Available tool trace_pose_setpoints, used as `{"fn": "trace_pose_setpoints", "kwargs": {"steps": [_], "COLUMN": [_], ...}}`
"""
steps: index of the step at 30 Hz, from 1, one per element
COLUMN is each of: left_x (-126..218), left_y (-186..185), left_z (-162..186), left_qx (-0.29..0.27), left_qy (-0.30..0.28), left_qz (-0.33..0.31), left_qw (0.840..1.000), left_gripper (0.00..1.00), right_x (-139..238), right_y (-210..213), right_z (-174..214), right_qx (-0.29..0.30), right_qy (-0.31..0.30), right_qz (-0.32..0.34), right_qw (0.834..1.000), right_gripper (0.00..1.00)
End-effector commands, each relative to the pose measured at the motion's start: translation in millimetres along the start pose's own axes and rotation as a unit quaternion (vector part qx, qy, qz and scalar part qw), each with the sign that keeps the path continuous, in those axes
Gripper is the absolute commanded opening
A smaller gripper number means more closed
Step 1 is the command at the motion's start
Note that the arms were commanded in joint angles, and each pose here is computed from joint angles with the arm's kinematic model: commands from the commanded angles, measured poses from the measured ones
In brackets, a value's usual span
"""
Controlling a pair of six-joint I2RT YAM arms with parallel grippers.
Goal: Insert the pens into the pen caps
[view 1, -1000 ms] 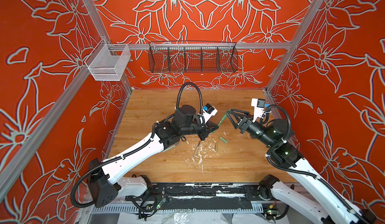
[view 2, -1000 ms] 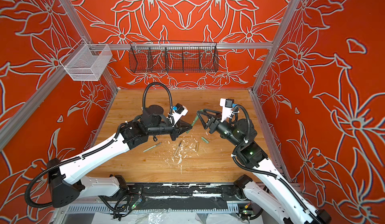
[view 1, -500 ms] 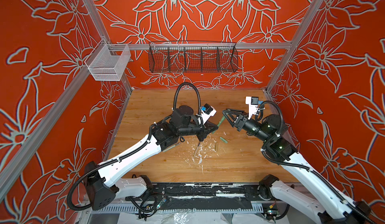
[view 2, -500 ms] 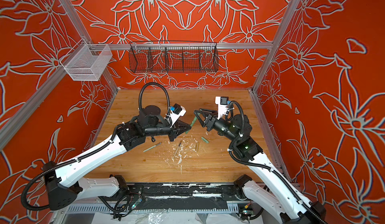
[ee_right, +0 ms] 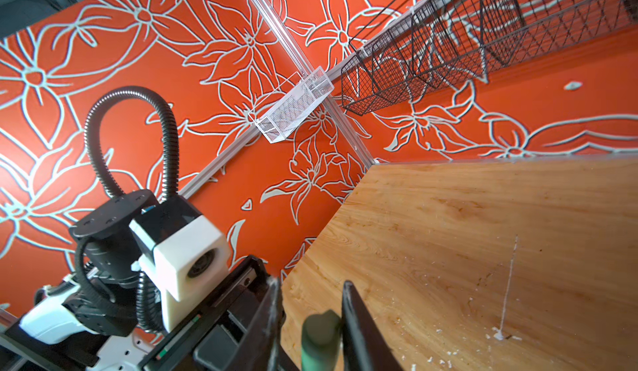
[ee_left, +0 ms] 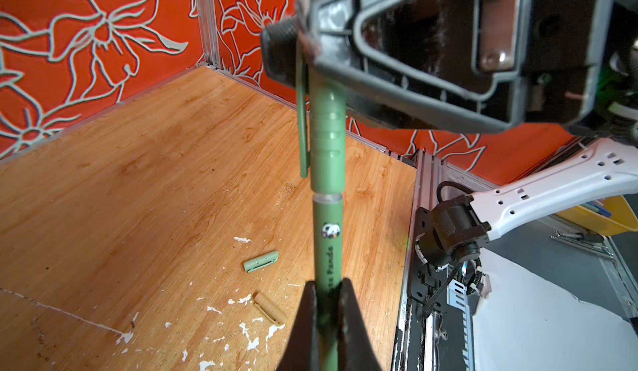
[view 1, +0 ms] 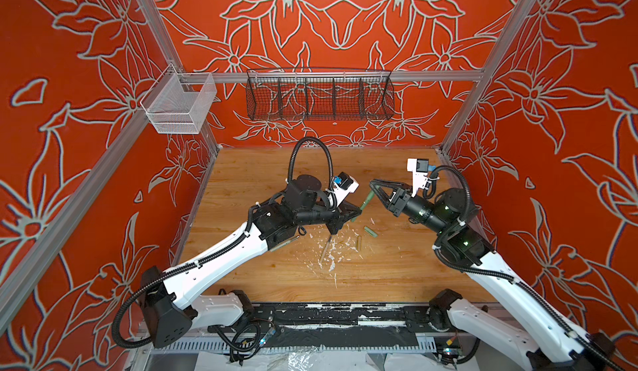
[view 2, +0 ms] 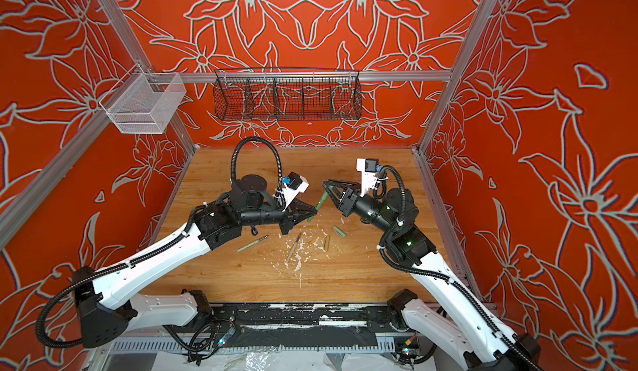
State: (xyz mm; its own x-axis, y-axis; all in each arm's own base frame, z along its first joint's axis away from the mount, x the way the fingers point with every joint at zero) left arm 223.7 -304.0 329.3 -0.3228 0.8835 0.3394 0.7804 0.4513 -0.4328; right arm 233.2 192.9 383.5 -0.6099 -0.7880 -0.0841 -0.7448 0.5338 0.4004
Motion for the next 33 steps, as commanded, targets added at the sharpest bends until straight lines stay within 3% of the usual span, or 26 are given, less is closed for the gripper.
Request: {"fn": "trace_pose_setpoints", "kwargs": {"steps": [1, 13, 33], "left_x": [0, -3, 0], "left_y": [-6, -2, -16], "left_z": [-6, -5, -56], "left_qx": [-0.017, -0.028, -0.088], "left_qy": [-0.009, -0.011, -0.074], "left_qz": [0.012, 0.004, 0.008], "left_qw": [1.000, 1.000, 0.993], "left_gripper": [0.00, 0.00, 0.00], "right_x": [-1, -4, -14], "right_y": [3, 4, -4], "right_z": [-13, -10, 31], "right_qx": [0.000, -0.015, -0.059], "right_qy": [-0.013, -0.003, 0.063], "right_qz": [0.001, -0.010, -0.026], "right_qw": [1.000, 1.000, 0.996], "right_gripper": [0.26, 0.00, 0.00]}}
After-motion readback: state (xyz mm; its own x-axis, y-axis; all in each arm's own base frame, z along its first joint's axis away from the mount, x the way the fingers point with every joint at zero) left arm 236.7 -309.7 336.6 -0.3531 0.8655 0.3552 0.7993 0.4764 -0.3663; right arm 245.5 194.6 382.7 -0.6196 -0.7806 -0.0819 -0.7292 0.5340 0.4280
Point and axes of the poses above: each gripper's point midway between its finger pads, its own x axis back along the fingers, its own y axis along the line the jaws close on, z = x × y, the point moved 3 cm from there along x, back along the fingers, and after that the axes turned 14 degrees about x, right-handed, at the moved point
